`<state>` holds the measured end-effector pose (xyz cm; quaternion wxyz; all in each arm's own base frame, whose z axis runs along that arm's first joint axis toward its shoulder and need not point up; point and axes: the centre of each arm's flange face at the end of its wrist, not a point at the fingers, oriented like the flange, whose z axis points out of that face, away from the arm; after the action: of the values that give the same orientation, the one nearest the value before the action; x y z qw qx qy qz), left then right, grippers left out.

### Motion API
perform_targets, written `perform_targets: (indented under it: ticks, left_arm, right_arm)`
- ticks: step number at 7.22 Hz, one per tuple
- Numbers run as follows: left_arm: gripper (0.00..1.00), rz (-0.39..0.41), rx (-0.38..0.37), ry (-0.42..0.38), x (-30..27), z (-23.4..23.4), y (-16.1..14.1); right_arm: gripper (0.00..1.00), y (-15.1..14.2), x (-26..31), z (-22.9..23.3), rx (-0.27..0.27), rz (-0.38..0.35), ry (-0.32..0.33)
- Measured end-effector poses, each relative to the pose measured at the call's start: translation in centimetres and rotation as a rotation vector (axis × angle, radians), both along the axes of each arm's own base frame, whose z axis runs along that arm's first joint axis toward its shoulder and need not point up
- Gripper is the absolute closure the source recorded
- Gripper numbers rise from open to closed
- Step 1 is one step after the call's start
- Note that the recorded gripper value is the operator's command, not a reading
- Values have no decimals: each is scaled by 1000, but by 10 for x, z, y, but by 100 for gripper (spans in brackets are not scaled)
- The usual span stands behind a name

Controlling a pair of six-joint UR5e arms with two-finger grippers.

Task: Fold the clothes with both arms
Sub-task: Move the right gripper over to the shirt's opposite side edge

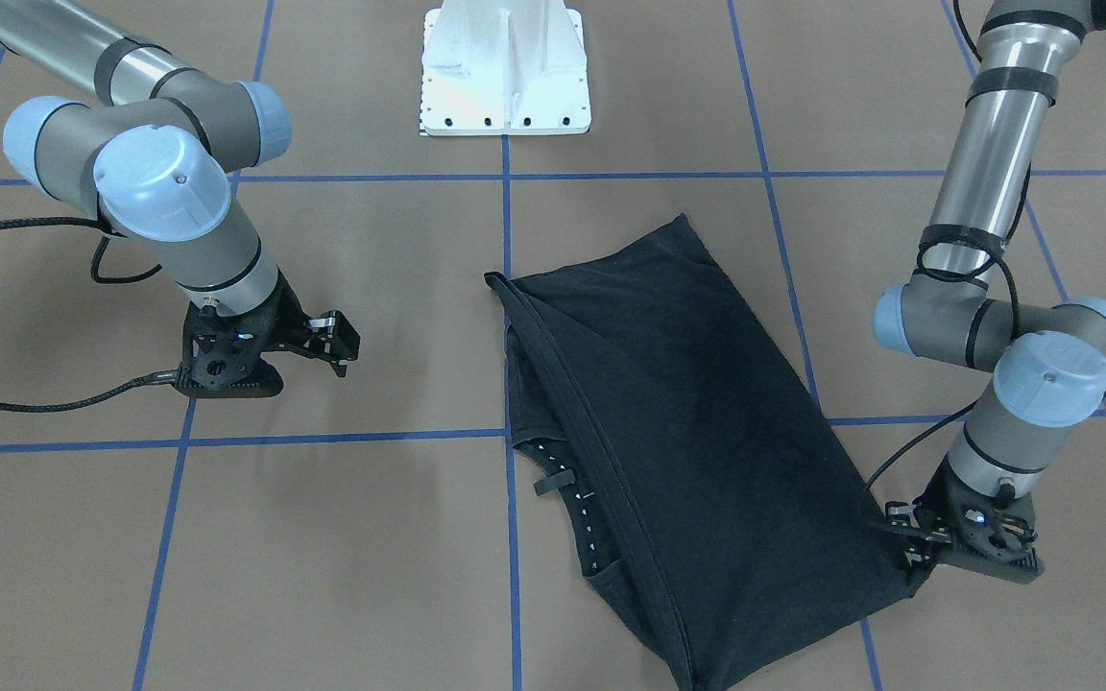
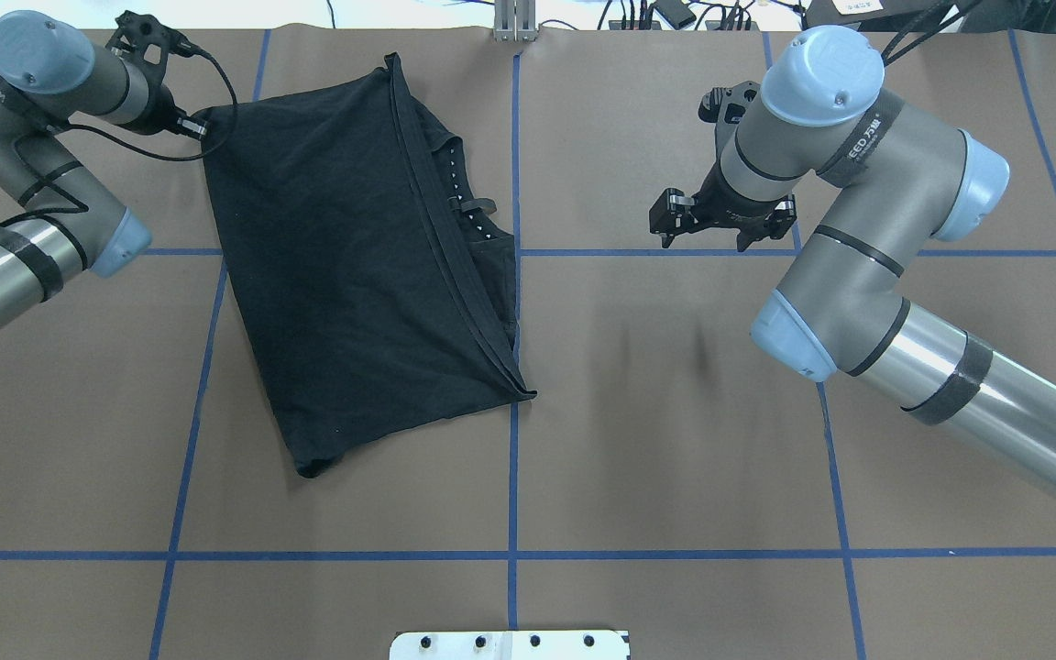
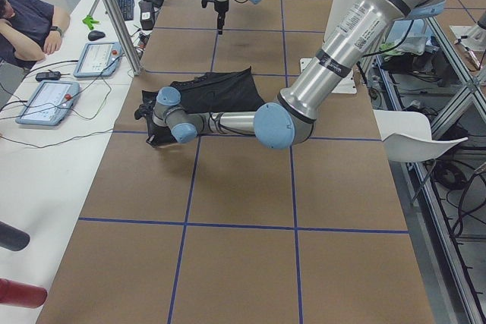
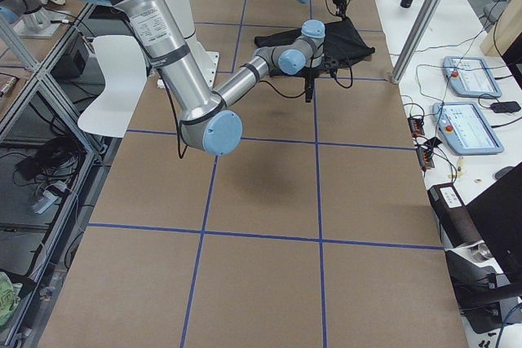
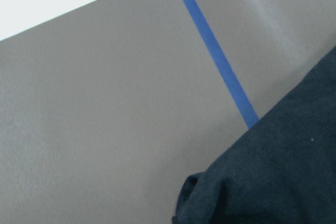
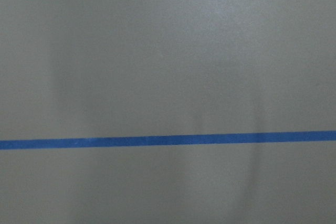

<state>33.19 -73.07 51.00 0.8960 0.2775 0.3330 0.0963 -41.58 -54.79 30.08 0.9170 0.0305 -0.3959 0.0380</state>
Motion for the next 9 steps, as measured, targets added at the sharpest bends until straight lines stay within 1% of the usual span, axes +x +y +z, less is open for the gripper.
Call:
perform_targets:
  ticks: [1, 2, 3, 4, 5, 6, 7, 8, 9]
  left_arm:
    - [0, 14, 28, 31, -7, -9, -2]
    - [0, 36, 37, 73, -21, -16, -2]
    - [0, 67, 28, 119, -41, -17, 2]
    - [0, 95, 20, 157, -59, -14, 13]
    - [0, 111, 19, 176, -70, -9, 27]
    - [0, 119, 20, 185, -76, -4, 40]
    - [0, 121, 18, 189, -78, -1, 47]
    - [0, 119, 15, 192, -79, 2, 51]
    - [0, 119, 13, 193, -80, 4, 54]
  right_arm:
    - [0, 1, -4, -4, -6, 5, -5]
    - [0, 4, -13, -10, -15, 17, -8]
    - [0, 7, -28, -19, -23, 38, -7]
    - [0, 9, -49, -32, -37, 66, -5]
    - [0, 10, -73, -48, -55, 98, -8]
    - [1, 15, -102, -62, -70, 137, -30]
    - [1, 24, -131, -65, -82, 178, -70]
    - [2, 36, -156, -66, -94, 217, -110]
    - [4, 47, -174, -70, -106, 240, -135]
